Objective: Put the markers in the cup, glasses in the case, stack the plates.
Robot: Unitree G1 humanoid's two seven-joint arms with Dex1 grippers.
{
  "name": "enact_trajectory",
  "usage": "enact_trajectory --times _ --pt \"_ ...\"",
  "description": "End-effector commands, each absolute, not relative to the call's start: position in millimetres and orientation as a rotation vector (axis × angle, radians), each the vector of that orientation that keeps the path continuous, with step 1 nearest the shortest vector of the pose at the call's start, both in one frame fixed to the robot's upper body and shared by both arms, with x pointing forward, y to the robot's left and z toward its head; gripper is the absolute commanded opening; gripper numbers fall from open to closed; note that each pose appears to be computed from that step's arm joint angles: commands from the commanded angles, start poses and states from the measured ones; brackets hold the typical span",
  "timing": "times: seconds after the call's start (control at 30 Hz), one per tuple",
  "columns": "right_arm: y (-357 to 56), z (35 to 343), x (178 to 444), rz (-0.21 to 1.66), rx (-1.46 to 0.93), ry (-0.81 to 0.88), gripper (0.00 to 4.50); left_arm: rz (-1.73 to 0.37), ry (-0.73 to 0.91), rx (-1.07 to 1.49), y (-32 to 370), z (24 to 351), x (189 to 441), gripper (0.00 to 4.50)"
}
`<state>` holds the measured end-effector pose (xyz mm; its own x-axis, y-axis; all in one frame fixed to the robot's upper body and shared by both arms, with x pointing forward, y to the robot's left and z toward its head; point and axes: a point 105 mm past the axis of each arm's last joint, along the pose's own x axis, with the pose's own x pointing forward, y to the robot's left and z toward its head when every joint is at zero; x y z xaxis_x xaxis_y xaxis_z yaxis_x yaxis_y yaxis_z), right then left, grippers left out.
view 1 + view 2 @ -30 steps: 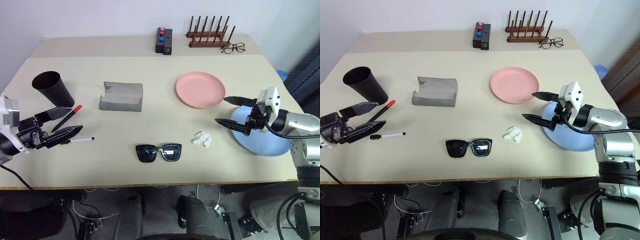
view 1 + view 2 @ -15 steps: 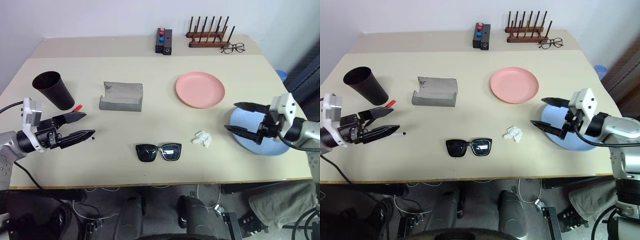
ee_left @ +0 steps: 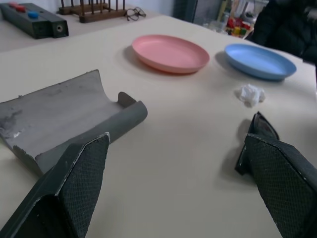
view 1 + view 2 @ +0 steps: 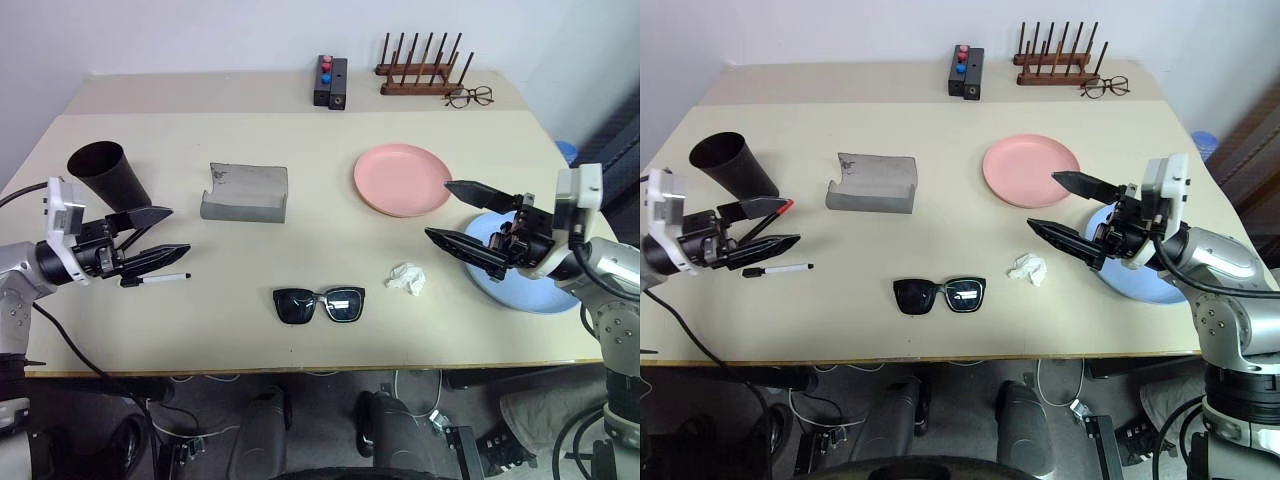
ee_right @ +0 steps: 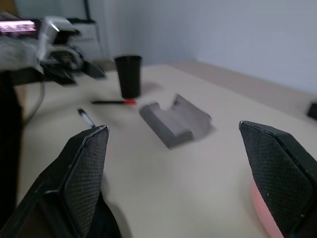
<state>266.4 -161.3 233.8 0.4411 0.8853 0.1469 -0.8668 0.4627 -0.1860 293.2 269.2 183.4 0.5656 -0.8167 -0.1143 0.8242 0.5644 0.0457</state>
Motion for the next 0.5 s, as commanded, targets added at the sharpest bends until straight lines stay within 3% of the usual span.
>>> enact_trajectory --times 0.03,0.5 --pt "-138 224 259 1.170 -0.142 -0.249 4.29 -0.972 0.082 0.170 266 192 300 4.50" --pt "-116 212 261 1.222 -0.172 -0.297 4.29 -1.166 0.341 0.439 280 172 300 4.50"
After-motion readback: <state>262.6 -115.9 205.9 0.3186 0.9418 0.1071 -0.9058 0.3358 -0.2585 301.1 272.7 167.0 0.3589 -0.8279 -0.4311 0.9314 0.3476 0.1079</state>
